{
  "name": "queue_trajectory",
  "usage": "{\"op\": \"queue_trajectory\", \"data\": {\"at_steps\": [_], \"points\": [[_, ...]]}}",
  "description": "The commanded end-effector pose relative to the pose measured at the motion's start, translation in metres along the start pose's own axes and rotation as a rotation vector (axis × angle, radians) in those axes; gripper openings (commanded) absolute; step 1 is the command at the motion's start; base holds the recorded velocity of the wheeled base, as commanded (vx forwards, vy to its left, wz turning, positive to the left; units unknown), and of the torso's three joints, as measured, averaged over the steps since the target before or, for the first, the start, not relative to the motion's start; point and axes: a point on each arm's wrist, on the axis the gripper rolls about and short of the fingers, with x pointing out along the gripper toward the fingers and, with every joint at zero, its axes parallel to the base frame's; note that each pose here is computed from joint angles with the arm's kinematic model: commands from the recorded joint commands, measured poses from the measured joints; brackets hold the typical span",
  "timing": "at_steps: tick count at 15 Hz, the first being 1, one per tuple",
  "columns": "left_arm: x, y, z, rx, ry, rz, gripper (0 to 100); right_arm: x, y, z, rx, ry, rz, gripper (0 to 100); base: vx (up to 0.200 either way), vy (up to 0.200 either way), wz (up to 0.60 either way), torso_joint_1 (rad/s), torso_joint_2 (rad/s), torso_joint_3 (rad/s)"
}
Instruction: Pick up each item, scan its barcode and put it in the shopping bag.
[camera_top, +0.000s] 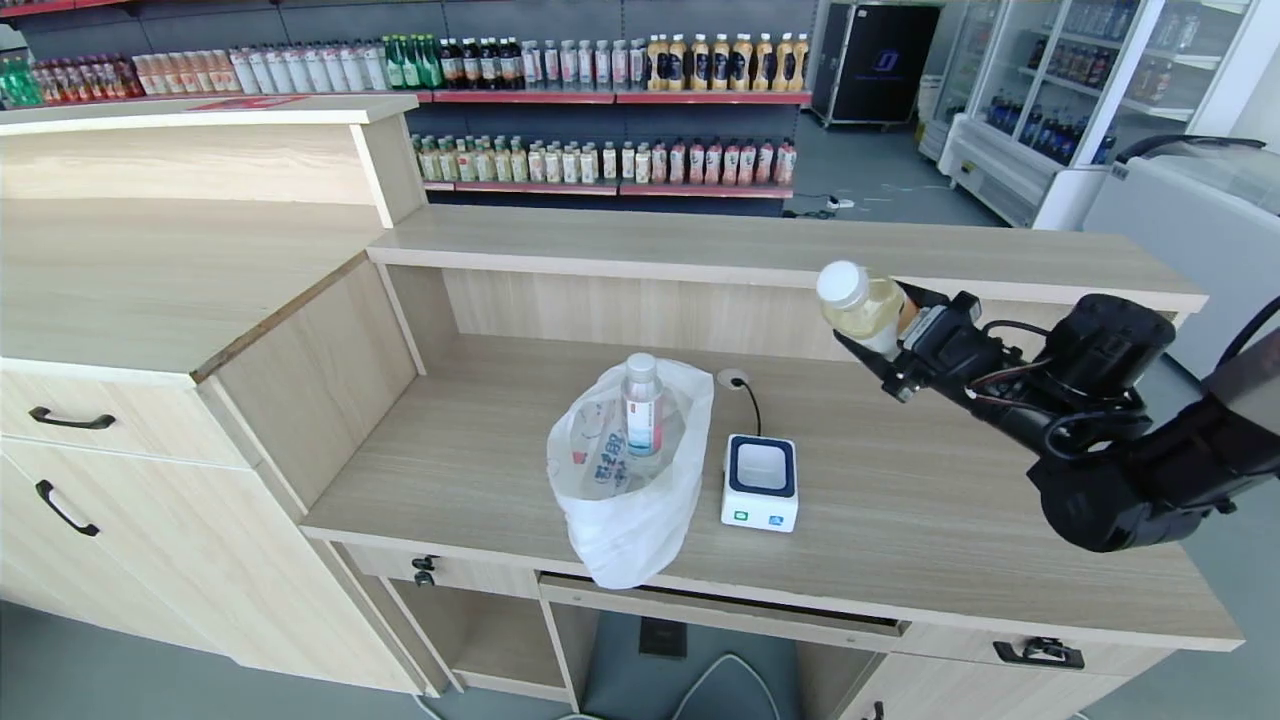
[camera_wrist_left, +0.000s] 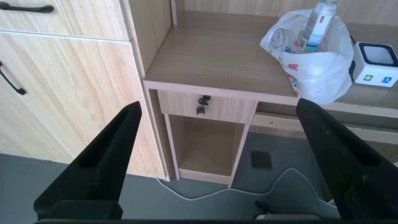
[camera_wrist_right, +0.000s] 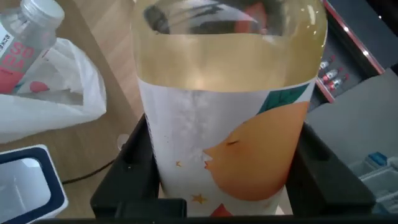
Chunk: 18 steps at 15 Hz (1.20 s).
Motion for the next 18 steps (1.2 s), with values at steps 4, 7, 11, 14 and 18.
{"op": "queue_trajectory", "data": {"at_steps": [4, 7, 11, 14, 18], "points": [[0.0, 0.0, 0.0, -0.001, -0.001, 0.001, 100, -0.002, 0.014, -0.027, -0.132, -0.11, 0.128, 0, 0.0, 0.0, 0.45, 0.005, 0.0, 0.002], [0.0, 0.0, 0.0, -0.002, -0.001, 0.001, 100, -0.001, 0.017, -0.044, -0.222, -0.175, 0.166, 0, 0.0, 0.0, 0.0, 0.0, 0.0, 0.0], [0.0, 0.0, 0.0, -0.001, -0.001, 0.001, 100, -0.014, 0.016, -0.066, -0.255, -0.141, 0.184, 0, 0.0, 0.0, 0.0, 0.0, 0.0, 0.0], [0.0, 0.0, 0.0, -0.001, -0.001, 0.001, 100, -0.021, 0.02, -0.079, -0.235, -0.155, 0.223, 0, 0.0, 0.0, 0.0, 0.0, 0.0, 0.0], [0.0, 0.0, 0.0, -0.001, -0.001, 0.001, 100, -0.029, 0.031, -0.085, -0.181, -0.162, 0.285, 0, 0.0, 0.0, 0.0, 0.0, 0.0, 0.0]]}}
